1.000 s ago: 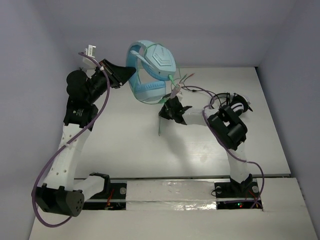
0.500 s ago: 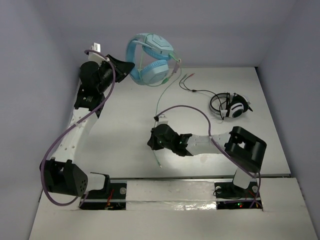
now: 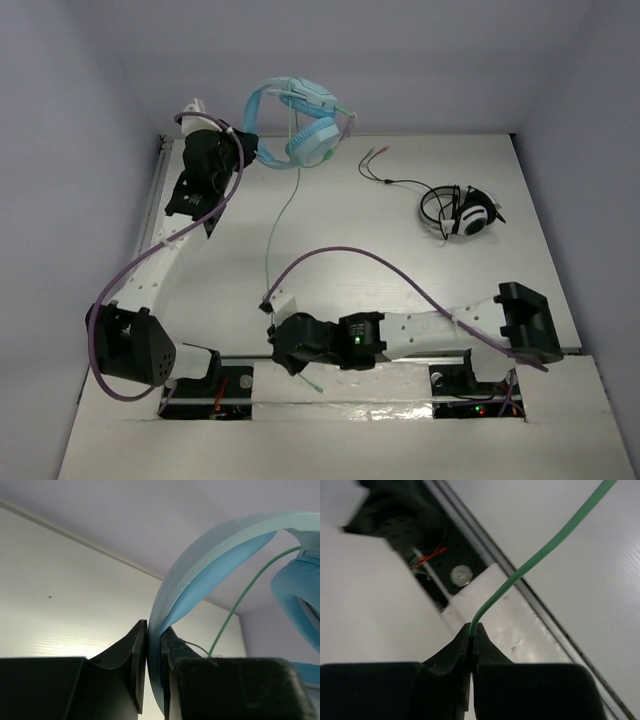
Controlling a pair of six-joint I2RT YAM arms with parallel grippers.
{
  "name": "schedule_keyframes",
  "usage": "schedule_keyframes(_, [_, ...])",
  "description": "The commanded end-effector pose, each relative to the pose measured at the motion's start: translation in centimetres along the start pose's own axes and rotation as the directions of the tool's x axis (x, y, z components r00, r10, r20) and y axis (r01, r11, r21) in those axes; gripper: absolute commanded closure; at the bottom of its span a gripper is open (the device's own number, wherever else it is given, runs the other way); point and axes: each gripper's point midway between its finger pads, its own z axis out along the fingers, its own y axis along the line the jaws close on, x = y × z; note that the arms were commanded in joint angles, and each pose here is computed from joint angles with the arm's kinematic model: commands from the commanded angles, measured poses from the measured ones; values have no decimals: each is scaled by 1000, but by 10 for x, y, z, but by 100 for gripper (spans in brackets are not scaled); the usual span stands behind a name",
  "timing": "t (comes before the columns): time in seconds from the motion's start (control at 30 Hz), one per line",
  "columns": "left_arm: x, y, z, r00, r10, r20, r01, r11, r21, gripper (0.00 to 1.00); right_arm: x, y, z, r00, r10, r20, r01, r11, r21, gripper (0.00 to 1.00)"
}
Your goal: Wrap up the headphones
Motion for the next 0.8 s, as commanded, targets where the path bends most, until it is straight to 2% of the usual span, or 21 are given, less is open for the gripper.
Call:
schedule_keyframes(0.0, [-11,-11,2,990,74,117,-71,997,-34,100,-24,28,-52,997,-75,37,75,997,-10,100])
schedule_keyframes(0.13, [18,-2,6,984,159,85,-150,983,-106,100,-53,32,-92,993,-72,98,71,997,13,100])
schedule_keyframes(0.3, [61,-3,-1,978,208,17,-205,973,-102,100,-92,20,-138,976,-93,198,82,995,61,100])
schedule_keyframes(0.43, [104,-6,-15,963,264,-49,-267,960,-88,100,-128,-11,-185,944,-149,294,89,974,209,100])
schedule_keyframes(0.6, [147,-18,-40,945,305,-117,-307,952,-2,100,-164,-65,-219,909,-133,396,-6,944,331,100])
schedule_keyframes(0.77, [185,-24,-58,918,339,-205,-326,940,97,100,-188,-90,-239,873,-117,474,-47,946,320,100])
